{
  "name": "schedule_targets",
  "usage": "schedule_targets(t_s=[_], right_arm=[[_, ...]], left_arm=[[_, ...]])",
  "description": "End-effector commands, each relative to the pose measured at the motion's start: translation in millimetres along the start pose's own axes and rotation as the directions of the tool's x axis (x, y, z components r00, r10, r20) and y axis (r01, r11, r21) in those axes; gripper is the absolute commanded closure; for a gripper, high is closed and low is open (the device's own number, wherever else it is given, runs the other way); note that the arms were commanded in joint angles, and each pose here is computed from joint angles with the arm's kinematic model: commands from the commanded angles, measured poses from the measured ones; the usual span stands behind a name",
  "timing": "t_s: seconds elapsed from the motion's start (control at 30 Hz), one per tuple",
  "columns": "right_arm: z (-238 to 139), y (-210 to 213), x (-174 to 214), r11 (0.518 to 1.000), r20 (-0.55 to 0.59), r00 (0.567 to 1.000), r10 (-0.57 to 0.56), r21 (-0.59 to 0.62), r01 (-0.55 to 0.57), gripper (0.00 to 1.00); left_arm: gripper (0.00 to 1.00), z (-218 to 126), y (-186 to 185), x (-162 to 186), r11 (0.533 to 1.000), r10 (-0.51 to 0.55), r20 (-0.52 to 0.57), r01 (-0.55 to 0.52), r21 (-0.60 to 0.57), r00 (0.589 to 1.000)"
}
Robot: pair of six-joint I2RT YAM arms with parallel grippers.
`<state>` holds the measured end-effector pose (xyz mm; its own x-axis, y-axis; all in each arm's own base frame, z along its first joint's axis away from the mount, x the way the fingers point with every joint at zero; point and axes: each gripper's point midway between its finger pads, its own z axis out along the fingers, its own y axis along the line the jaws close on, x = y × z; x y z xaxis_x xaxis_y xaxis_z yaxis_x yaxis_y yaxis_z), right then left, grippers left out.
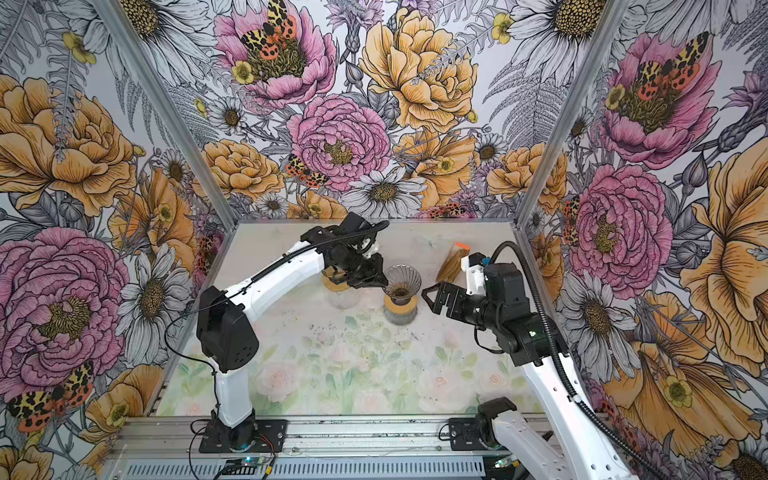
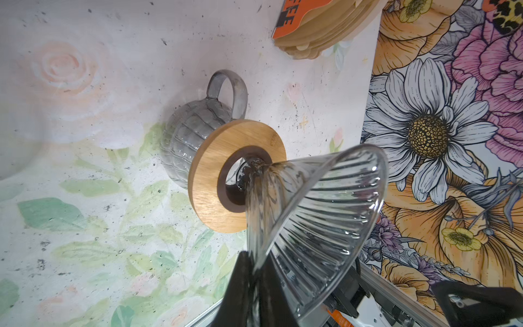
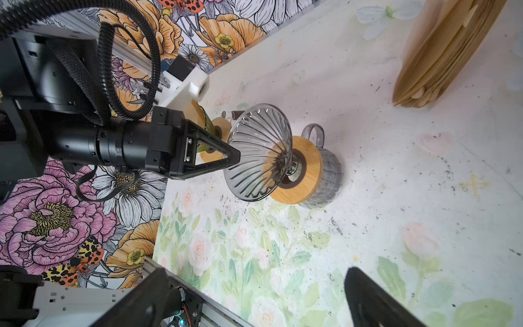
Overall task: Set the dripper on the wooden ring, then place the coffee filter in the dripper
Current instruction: 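Lower the glass dripper stem into the wooden ring hole with the left gripper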
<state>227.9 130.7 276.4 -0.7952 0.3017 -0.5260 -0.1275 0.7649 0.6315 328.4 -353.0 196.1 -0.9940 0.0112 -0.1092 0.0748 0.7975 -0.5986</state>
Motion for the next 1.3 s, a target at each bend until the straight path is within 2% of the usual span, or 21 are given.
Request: schedule_targets(t_s=[0.0,1.27], right_arm=[[1.8,-3.7,-2.4,1.000,0.015,1.000,0.009,0.010,-0.009,0.01],[5.5,-13.2,7.2,0.999,0.002,1.000,0.020,0.027,-0.020,0.01]], left_arm=[[0.91,-4.2,-11.2,-1.4,0.999,0.040,0.013,-0.041,0.024,0.999],[0.90,17.1,7.6,-2.8,0.999,0.021,-0.002,-0.021,-0.041,1.000]])
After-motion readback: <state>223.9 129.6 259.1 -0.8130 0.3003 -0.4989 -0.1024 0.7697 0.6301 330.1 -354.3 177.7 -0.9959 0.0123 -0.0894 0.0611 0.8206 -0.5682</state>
